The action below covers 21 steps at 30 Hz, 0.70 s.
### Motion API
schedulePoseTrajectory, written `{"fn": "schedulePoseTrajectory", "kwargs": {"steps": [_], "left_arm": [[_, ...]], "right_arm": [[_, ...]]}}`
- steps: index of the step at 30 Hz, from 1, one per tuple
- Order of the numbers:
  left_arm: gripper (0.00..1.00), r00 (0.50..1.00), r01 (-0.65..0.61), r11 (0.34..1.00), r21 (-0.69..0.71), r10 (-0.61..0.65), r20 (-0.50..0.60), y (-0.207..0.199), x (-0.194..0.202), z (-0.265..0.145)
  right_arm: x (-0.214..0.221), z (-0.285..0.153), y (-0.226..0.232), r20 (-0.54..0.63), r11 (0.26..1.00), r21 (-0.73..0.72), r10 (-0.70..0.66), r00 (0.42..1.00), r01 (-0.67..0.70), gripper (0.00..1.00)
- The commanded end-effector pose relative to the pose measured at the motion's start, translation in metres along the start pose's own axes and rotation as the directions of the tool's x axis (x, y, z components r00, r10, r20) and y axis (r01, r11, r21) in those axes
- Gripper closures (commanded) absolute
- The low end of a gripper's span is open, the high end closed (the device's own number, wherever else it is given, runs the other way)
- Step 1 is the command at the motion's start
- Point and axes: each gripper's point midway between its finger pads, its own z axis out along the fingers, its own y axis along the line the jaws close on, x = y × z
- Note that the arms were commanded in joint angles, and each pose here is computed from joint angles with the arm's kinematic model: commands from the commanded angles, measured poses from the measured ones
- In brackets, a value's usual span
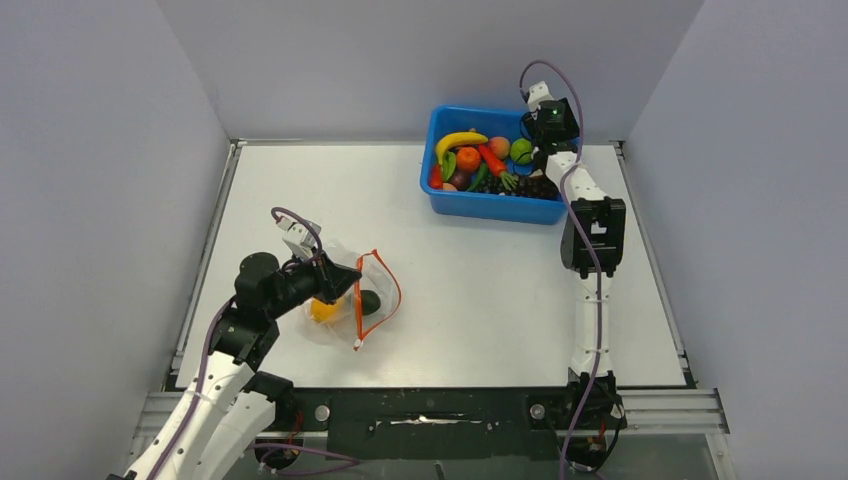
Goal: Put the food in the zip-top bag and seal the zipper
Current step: Pick up the fake vegetable from the bin.
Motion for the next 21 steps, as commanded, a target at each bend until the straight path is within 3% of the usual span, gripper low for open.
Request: {"fn": "schedulePoseTrajectory", "kwargs": {"steps": [1, 8, 15, 21], "left_arm": [[1.00, 0.998, -0.035, 0.999, 0.032, 0.034, 0.044, -0.009, -0.014, -0.002], [1.00, 0.998, -0.043, 0.999, 0.032, 0.042, 0.045, -0.009, -0.015, -0.002], [1.00, 0.998, -0.047, 0.998, 0.034, 0.046, 0.050, -0.010, -0.016, -0.003], [1.00, 0.998, -0.047, 0.998, 0.034, 0.045, 0.049, -0.010, -0.016, -0.003]], "right_arm": [[-0.017, 0.008, -0.016, 0.064, 0.999, 0.023, 0.021, 0.998, -0.023, 0.38], [-0.004, 0.018, 0.010, 0.060, 0.998, -0.052, 0.029, 0.998, -0.026, 0.36], [-0.001, 0.027, 0.004, 0.070, 0.998, -0.044, 0.057, 0.996, -0.054, 0.34], [-0.003, 0.027, -0.001, 0.078, 0.998, -0.035, 0.053, 0.996, -0.050, 0.49]]}}
